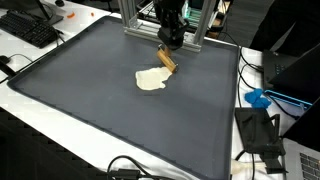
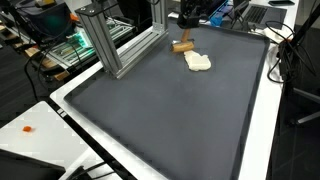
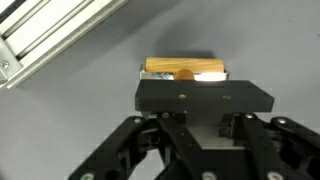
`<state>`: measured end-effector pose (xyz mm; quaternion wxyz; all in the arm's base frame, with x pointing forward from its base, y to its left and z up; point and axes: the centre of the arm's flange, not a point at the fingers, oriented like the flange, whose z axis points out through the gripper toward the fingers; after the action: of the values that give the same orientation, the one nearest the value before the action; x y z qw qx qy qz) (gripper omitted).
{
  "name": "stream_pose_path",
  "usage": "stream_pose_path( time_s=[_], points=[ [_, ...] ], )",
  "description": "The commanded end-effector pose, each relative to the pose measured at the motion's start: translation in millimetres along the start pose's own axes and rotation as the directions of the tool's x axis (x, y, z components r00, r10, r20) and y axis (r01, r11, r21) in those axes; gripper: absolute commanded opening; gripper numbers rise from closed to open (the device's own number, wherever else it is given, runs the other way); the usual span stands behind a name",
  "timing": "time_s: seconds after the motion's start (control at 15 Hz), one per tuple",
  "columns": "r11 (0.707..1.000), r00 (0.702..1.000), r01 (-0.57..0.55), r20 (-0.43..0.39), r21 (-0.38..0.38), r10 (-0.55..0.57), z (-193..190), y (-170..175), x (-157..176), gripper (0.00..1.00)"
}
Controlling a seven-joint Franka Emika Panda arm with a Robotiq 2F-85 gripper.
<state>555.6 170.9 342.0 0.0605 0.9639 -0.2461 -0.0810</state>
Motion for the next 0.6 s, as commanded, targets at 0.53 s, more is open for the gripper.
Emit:
stream_pose_path(
  time_s=[0.53],
  points=[
    [0.992,0.993,0.120,-0.027,0.050,-0.119,-37,43,-28,0.22]
  ],
)
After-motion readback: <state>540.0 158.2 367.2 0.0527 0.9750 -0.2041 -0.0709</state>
